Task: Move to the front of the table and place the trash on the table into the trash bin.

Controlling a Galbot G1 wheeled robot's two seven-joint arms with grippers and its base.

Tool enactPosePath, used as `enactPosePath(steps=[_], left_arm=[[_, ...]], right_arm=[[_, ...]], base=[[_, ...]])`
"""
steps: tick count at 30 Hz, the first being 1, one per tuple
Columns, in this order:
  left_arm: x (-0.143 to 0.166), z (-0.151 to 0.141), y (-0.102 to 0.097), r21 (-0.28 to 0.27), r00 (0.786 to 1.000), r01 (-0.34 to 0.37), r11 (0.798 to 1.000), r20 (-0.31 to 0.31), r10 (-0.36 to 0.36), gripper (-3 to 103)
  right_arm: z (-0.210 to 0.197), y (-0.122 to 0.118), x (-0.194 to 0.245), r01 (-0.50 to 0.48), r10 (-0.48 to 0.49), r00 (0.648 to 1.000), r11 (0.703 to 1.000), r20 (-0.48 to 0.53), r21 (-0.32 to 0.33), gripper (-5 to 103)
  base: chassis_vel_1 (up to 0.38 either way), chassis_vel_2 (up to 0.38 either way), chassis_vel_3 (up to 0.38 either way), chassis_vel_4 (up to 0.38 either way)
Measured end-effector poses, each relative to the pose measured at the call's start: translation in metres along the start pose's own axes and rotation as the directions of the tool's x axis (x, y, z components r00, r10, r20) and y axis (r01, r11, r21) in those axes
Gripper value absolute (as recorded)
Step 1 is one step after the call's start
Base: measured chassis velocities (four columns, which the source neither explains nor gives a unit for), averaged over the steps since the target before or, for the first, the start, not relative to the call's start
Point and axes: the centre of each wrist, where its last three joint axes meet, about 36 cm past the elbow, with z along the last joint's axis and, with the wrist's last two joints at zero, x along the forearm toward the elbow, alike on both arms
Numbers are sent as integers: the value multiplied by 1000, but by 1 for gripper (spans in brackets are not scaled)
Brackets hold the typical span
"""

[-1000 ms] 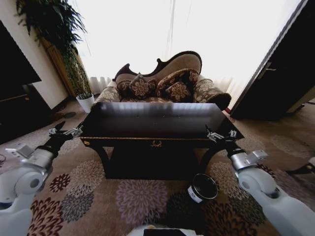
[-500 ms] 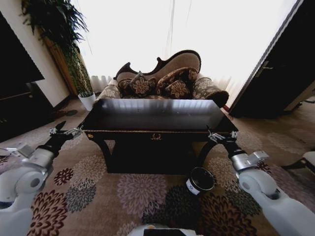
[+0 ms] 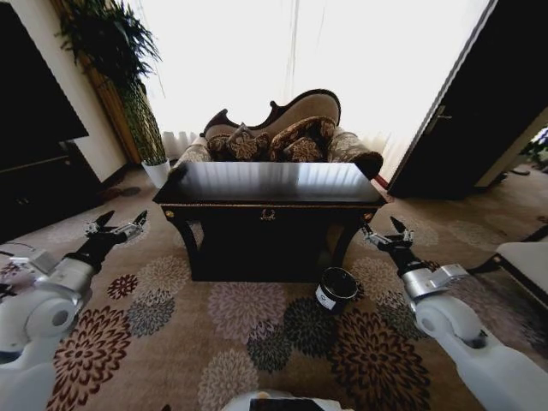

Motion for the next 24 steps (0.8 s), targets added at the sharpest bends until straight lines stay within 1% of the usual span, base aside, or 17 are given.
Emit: enactPosePath(steps=[4, 24], left_arm=[[-1, 0, -1, -1, 1000, -3, 1000, -1, 3, 100], [-3, 2, 0, 0, 1000, -6, 1000, -9, 6, 100]], right_arm=[[0, -1, 0, -2, 2, 1000, 1000, -1, 1, 100], [5, -3, 1, -7, 7, 1000, 1000, 5, 0, 100]], base=[[216, -253, -241, 232], [282, -279, -267, 277]])
